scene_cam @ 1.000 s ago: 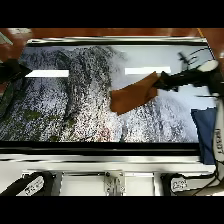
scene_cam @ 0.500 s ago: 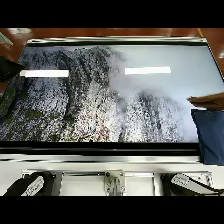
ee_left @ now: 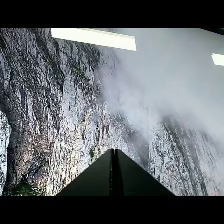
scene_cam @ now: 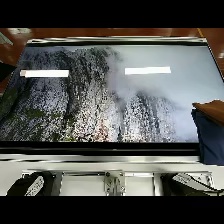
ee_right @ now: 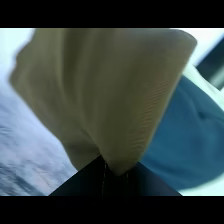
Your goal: Fold the shirts.
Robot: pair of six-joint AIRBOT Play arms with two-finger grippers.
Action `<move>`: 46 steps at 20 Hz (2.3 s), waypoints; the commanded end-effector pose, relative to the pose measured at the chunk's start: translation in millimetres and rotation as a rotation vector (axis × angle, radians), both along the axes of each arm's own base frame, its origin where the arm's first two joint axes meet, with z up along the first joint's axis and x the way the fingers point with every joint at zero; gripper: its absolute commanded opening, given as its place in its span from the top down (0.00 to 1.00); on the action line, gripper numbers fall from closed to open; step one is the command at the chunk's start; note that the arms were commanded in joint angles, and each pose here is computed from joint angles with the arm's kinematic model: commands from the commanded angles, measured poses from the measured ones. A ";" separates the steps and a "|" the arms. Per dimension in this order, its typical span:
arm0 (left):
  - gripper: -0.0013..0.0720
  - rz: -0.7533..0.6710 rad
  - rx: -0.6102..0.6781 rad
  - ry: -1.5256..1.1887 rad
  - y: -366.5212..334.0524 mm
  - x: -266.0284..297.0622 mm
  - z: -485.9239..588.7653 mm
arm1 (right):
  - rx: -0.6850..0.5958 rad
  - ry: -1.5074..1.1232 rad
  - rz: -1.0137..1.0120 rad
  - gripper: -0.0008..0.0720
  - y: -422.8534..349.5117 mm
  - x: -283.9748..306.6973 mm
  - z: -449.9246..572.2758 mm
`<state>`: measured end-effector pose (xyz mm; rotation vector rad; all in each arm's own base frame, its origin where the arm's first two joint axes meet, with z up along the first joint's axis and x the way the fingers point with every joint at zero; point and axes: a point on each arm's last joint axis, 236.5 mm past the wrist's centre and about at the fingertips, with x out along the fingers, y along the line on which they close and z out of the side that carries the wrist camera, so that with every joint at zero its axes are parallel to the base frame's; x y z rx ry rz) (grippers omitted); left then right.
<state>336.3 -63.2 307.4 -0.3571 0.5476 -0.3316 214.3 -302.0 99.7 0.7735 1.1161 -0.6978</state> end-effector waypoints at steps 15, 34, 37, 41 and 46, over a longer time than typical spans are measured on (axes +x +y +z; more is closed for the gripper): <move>0.93 -0.022 0.023 0.034 2.3 18.0 -18.1 | -0.213 0.048 -0.257 0.32 8.6 -66.8 -8.8; 0.00 -0.272 0.539 0.679 -102.6 32.3 -266.4 | 0.085 0.042 1.022 0.04 345.2 112.5 -30.1; 0.00 -0.270 0.536 0.668 -103.7 34.8 -266.0 | 0.093 0.037 1.058 0.04 358.8 111.2 -29.4; 0.00 -0.266 0.528 0.644 -105.9 40.3 -264.4 | 0.108 0.028 1.060 0.04 362.5 111.1 -28.3; 0.00 -0.266 0.529 0.644 -105.8 40.2 -264.4 | 0.109 0.028 1.059 0.04 362.4 111.2 -28.3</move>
